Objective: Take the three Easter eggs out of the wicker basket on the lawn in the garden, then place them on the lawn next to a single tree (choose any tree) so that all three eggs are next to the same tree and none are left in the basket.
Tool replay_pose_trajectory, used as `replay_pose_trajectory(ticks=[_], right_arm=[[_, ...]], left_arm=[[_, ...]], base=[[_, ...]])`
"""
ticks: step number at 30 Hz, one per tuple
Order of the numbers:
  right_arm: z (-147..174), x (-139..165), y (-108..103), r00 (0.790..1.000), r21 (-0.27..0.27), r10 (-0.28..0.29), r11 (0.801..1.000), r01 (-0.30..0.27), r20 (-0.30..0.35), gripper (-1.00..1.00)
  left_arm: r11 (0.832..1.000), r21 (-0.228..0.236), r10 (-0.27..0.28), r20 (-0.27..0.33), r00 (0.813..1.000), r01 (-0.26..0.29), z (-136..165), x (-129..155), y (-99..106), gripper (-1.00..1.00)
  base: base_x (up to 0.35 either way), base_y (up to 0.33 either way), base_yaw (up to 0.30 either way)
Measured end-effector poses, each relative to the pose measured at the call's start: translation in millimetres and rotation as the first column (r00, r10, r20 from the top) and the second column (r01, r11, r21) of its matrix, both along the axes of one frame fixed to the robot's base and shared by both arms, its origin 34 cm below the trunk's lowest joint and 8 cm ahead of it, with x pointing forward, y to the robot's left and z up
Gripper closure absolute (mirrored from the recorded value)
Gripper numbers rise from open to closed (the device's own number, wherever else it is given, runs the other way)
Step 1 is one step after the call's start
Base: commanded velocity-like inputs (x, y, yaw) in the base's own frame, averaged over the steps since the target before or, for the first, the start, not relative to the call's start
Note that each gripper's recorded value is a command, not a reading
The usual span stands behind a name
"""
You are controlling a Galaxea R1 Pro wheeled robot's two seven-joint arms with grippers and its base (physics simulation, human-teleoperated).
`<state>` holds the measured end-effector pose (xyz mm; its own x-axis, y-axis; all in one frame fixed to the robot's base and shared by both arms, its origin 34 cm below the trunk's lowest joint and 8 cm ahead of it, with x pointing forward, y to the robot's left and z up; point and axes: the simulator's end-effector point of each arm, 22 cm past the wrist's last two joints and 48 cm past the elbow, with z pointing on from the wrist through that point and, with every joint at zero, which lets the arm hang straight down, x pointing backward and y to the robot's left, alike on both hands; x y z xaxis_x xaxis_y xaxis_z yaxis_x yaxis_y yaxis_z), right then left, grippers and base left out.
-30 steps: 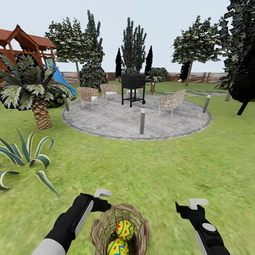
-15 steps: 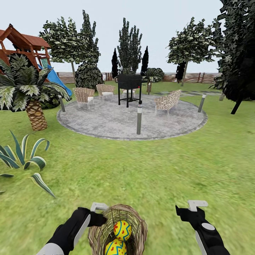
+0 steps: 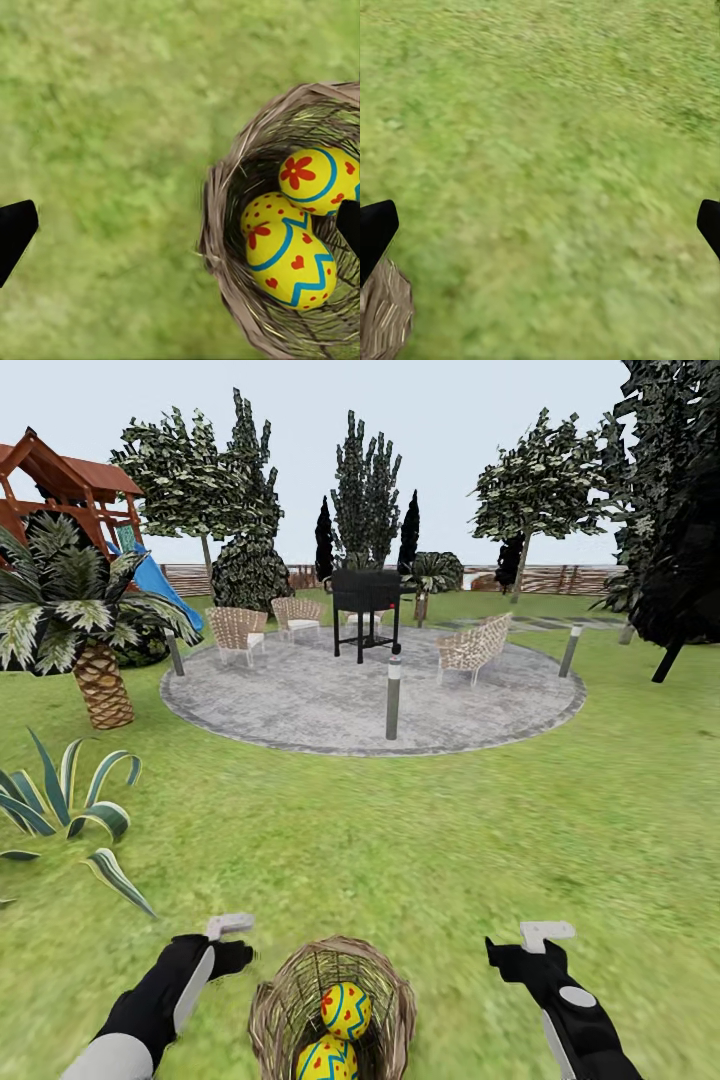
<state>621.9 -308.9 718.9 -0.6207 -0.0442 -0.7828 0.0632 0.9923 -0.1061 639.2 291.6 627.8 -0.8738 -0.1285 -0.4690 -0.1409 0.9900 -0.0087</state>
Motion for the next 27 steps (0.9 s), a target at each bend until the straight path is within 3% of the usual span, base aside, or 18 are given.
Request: replay_pose_trajectory(ticks=[5, 9, 16, 21, 27], right_arm=[[7.8, 5.0, 21.3, 0.999, -0.001, 0.053, 0.999, -0.053, 0.015, -1.0], [11.4, 12.9, 24.9, 0.998, 0.005, 0.054, 0.999, -0.053, -0.045, -1.0], [8.6, 18.3, 37.6, 0.995, 0.1, 0.053, 0.994, -0.044, -0.085, -1.0], [4.2, 22.2, 41.8, 0.995, 0.128, 0.053, 0.991, -0.043, -0.079, -1.0], [23.2, 50.3, 47.9, 0.998, 0.154, 0.065, 0.986, -0.062, -0.015, -1.0]], left_arm=[[1.0, 0.007, 0.002, 0.017, 1.0, -0.002, 9.6, 13.4, 6.6, -1.0], [1.0, 0.005, -0.01, 0.019, 1.0, 0.01, 10.5, 15.7, 1.2, -1.0], [1.0, 0.016, -0.023, 0.021, 1.0, 0.023, 6.7, 16.9, 1.8, -1.0], [1.0, 0.017, -0.024, 0.031, 0.999, 0.024, 1.7, 19.5, 2.0, -1.0], [0.999, 0.017, -0.028, 0.044, 0.999, 0.027, -4.8, 22.6, 0.6, -1.0]], base=[[0.0, 0.0, 0.0], [0.0, 0.0, 0.0], [0.0, 0.0, 0.0], [0.0, 0.0, 0.0], [0.0, 0.0, 0.0]])
